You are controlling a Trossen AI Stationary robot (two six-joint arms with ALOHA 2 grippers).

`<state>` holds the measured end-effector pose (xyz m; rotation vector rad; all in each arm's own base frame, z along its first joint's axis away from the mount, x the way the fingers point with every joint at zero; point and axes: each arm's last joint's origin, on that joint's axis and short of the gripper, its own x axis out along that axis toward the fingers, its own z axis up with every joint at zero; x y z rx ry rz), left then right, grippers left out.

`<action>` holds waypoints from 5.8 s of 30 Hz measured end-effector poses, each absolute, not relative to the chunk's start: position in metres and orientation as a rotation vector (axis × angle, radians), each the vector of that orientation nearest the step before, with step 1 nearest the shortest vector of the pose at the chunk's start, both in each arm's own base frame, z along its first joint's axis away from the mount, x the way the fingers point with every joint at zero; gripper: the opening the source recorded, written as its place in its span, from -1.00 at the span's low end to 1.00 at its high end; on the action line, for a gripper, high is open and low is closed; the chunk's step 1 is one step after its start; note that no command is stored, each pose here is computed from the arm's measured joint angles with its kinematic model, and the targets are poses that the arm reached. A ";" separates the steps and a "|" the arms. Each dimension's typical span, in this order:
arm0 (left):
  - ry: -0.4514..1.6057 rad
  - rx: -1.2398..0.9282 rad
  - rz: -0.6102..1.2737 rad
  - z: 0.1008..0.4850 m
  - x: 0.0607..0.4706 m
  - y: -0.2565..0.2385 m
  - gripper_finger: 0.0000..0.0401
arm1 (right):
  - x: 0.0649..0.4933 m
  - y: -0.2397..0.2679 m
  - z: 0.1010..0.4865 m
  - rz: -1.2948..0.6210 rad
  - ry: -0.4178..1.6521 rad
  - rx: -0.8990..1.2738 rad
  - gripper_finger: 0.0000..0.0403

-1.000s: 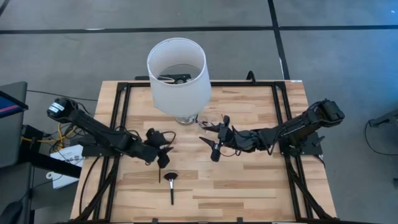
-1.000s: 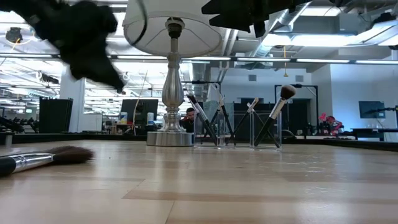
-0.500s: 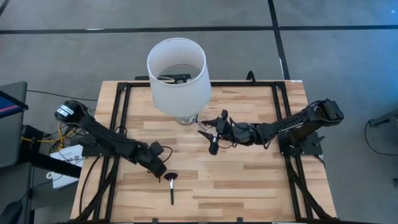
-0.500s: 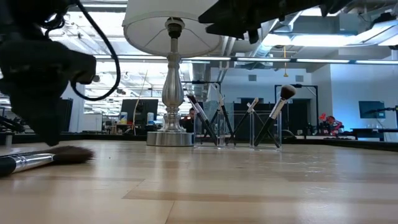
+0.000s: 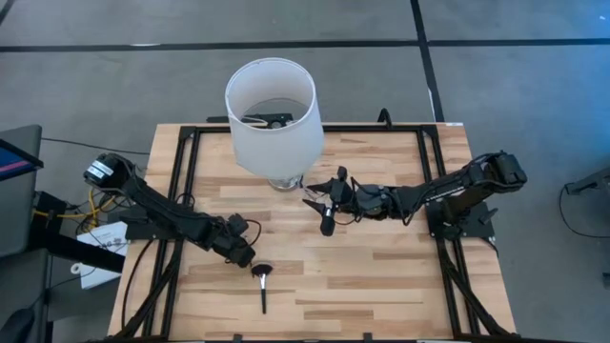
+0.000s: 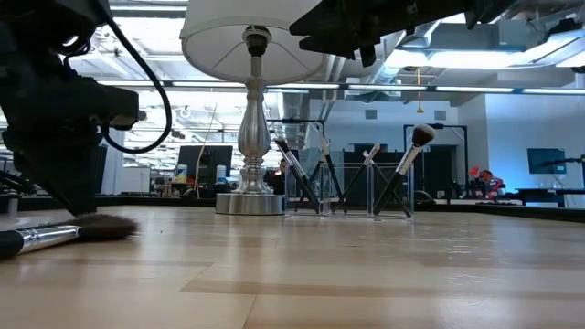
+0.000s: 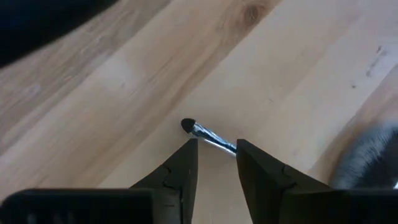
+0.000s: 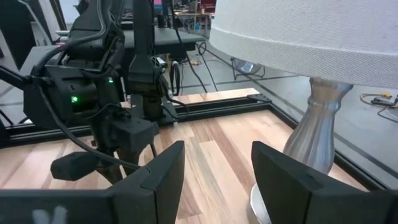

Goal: Put items in baskets/containers
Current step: Put the black eyeshadow brush into the transparent organizer

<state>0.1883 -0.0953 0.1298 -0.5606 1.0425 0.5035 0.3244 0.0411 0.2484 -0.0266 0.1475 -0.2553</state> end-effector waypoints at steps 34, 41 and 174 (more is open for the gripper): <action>0.673 -0.485 0.513 0.111 0.192 -0.076 -0.97 | 0.324 0.041 0.248 -0.253 0.149 -0.027 -0.15; 0.640 -0.472 0.531 0.112 0.196 -0.067 -0.98 | 0.326 0.040 0.246 -0.144 0.157 0.055 -0.14; -0.472 0.025 -0.241 0.221 0.197 -0.068 -0.93 | 0.411 0.064 0.259 0.261 -0.269 -0.372 -0.23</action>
